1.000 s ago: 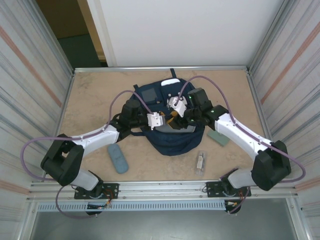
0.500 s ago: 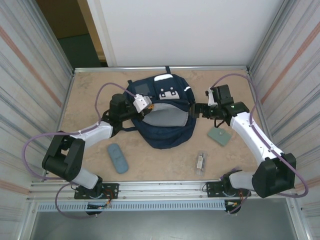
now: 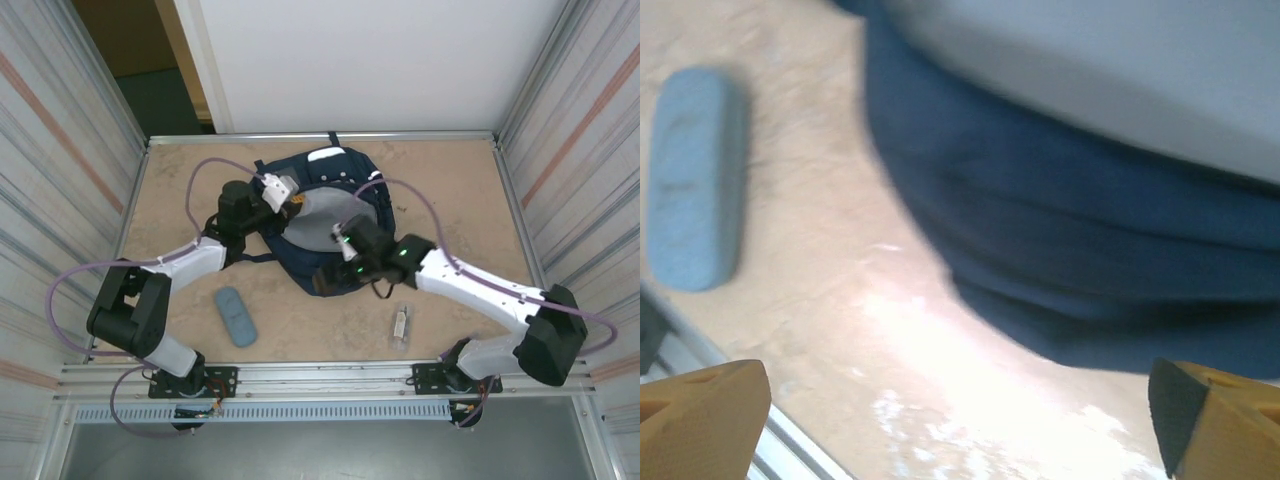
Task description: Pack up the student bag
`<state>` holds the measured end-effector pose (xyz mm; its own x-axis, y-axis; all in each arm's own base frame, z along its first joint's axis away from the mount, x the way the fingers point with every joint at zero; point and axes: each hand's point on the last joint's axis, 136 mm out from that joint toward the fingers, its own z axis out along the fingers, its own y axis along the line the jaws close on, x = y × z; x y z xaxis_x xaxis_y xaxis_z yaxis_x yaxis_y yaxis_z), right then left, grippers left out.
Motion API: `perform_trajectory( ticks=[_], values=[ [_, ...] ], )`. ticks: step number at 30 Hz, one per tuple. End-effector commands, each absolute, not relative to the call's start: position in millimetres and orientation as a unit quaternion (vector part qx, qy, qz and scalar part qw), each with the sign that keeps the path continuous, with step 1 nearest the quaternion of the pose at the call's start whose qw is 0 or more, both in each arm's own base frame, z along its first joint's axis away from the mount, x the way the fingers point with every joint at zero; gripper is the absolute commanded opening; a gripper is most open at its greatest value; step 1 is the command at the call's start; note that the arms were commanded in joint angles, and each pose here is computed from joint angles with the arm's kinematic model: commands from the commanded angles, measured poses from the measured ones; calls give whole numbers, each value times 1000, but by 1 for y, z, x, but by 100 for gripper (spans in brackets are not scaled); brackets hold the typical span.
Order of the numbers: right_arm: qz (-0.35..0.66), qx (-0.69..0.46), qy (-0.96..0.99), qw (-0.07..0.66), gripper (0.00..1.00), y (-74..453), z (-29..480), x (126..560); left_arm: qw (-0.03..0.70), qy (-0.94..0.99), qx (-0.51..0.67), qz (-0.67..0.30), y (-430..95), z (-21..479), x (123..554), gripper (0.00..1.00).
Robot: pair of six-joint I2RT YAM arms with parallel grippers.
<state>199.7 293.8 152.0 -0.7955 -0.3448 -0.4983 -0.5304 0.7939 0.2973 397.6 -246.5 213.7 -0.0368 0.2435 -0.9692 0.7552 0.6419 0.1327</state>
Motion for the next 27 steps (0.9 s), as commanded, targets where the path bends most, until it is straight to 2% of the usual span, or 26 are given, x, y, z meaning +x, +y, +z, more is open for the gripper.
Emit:
perform_trajectory(
  ticks=[1,6,12,22,25,27],
  values=[
    [228,-247,901,273,100,347,157,197,628,679,312,-216,-232,248,426,2],
    [200,-334,881,269,99,427,125,164,639,666,330,-198,-232,259,430,1],
    [180,-406,863,242,99,495,87,137,660,647,330,-191,-231,279,440,0],
    [102,-417,884,184,100,508,25,151,667,631,351,-186,-234,298,440,0],
    [68,-413,893,167,94,502,5,155,664,632,353,-187,-234,295,438,0],
    [51,-417,892,166,88,498,0,156,662,633,356,-186,-233,293,436,0]
  ],
)
